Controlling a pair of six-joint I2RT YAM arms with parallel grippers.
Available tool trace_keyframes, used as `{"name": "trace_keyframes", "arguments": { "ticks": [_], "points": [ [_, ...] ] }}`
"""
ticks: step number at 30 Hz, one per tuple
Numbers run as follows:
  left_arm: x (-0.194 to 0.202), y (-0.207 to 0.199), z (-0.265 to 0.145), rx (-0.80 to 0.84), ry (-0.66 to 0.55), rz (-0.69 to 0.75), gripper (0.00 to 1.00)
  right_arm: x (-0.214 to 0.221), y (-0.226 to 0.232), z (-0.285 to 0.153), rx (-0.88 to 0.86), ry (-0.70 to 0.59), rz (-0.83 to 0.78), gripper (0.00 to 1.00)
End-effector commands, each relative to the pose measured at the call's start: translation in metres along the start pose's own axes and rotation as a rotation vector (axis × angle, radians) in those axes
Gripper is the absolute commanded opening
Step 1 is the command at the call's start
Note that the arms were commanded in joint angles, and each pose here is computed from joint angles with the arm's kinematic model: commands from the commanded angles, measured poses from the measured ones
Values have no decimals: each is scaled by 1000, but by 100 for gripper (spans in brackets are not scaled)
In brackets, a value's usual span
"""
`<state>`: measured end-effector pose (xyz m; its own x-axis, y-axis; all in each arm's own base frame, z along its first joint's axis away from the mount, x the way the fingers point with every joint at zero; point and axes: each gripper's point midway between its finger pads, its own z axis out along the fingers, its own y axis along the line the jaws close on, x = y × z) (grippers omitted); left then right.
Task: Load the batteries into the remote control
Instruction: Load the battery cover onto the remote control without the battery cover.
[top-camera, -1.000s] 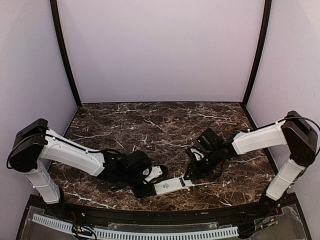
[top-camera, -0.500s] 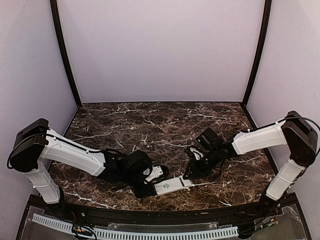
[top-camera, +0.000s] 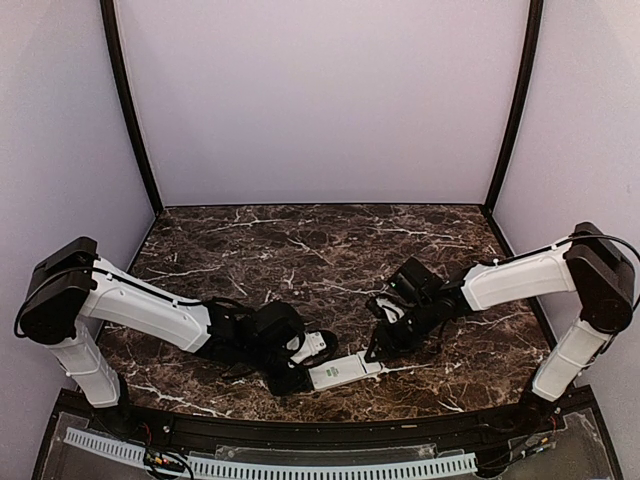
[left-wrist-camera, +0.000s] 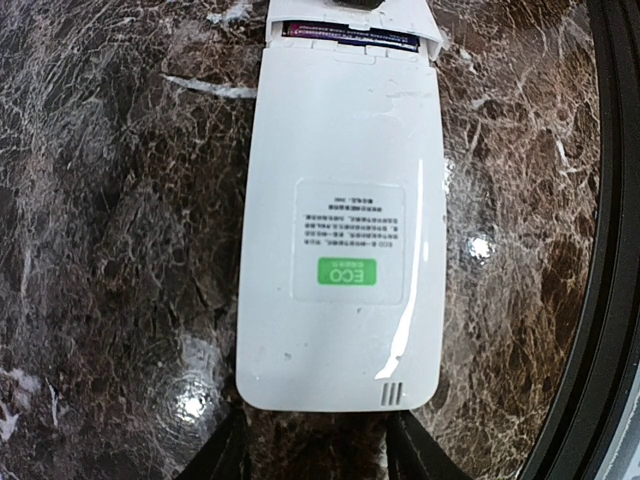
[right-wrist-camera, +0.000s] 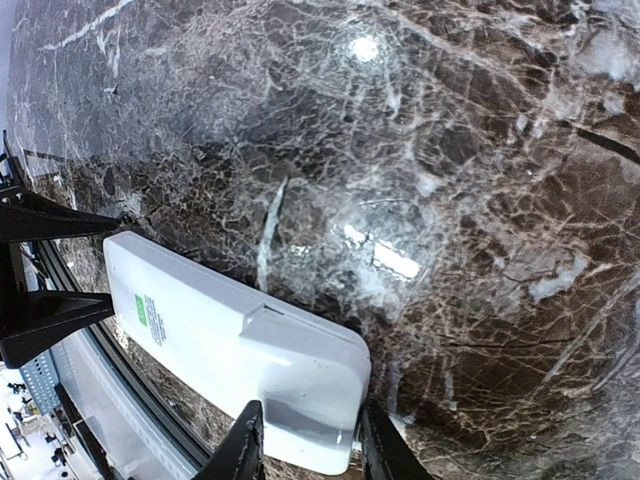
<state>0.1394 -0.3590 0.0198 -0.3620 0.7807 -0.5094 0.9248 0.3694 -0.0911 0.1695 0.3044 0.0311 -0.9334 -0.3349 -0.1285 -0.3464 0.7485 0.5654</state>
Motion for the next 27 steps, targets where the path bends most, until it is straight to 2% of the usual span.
{"name": "trace_keyframes", "arguments": {
  "ticks": [1, 27],
  "points": [
    [11, -5, 6, 22, 41, 7, 45, -6, 5, -4, 42, -17, -31, 31],
    [13, -5, 7, 21, 43, 9, 45, 0, -4, 8, 181, 17, -86, 35]
  ]
}}
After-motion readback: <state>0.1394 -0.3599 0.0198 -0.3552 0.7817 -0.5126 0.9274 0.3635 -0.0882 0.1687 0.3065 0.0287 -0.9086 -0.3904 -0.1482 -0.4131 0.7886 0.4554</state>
